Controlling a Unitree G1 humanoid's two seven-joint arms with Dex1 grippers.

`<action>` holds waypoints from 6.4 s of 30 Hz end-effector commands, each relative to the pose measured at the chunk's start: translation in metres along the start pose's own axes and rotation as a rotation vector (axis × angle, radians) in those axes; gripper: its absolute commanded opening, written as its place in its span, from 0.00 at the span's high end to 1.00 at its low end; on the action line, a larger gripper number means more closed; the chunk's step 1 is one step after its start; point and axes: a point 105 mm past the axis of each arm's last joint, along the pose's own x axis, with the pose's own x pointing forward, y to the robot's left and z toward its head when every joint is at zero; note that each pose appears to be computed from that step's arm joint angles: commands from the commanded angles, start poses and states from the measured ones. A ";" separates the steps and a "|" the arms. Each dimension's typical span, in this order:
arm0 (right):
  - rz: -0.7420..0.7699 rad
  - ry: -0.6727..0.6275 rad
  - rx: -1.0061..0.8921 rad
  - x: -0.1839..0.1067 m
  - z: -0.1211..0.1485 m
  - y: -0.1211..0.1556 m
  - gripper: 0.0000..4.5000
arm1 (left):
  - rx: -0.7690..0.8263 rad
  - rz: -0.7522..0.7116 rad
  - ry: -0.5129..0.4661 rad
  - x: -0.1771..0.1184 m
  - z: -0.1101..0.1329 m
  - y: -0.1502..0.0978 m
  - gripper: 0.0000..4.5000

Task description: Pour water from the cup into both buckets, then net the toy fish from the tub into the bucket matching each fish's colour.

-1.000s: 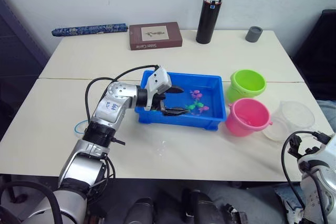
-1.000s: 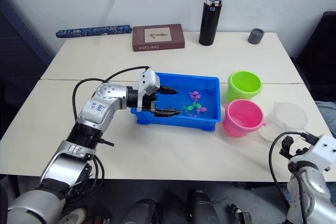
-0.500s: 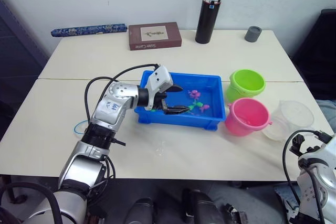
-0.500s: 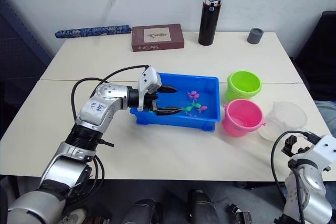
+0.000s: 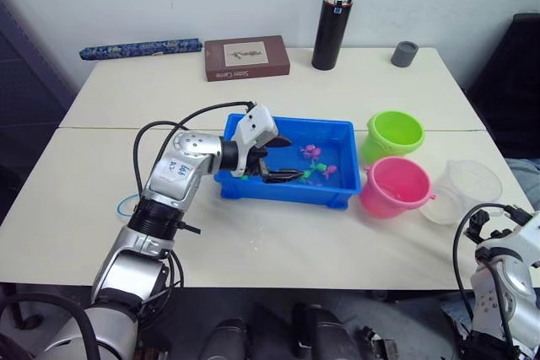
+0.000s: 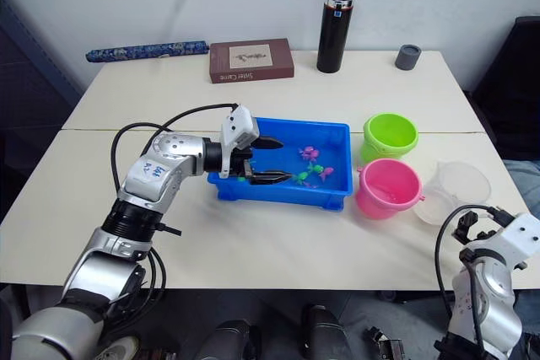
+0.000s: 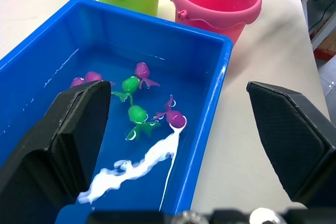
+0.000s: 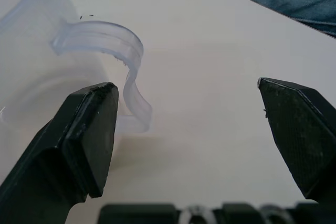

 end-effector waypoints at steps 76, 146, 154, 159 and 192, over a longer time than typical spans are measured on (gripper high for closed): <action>0.437 -0.417 -0.560 -0.019 0.142 0.051 0.99 | 0.187 -0.246 -0.146 -0.009 0.024 -0.020 0.00; 0.494 -0.735 -1.421 -0.043 0.146 0.116 0.99 | 0.192 -0.146 -0.181 -0.037 0.016 -0.012 0.00; 0.502 -0.727 -1.416 -0.043 0.143 0.116 0.99 | 0.173 -0.128 -0.166 -0.061 0.018 -0.014 0.00; 0.509 -0.723 -1.407 -0.042 0.143 0.117 0.99 | 0.158 -0.133 -0.153 -0.067 0.016 -0.019 0.00; 0.302 -0.565 -0.963 0.026 0.172 0.161 0.99 | 0.096 0.091 -0.164 -0.083 0.019 0.018 0.00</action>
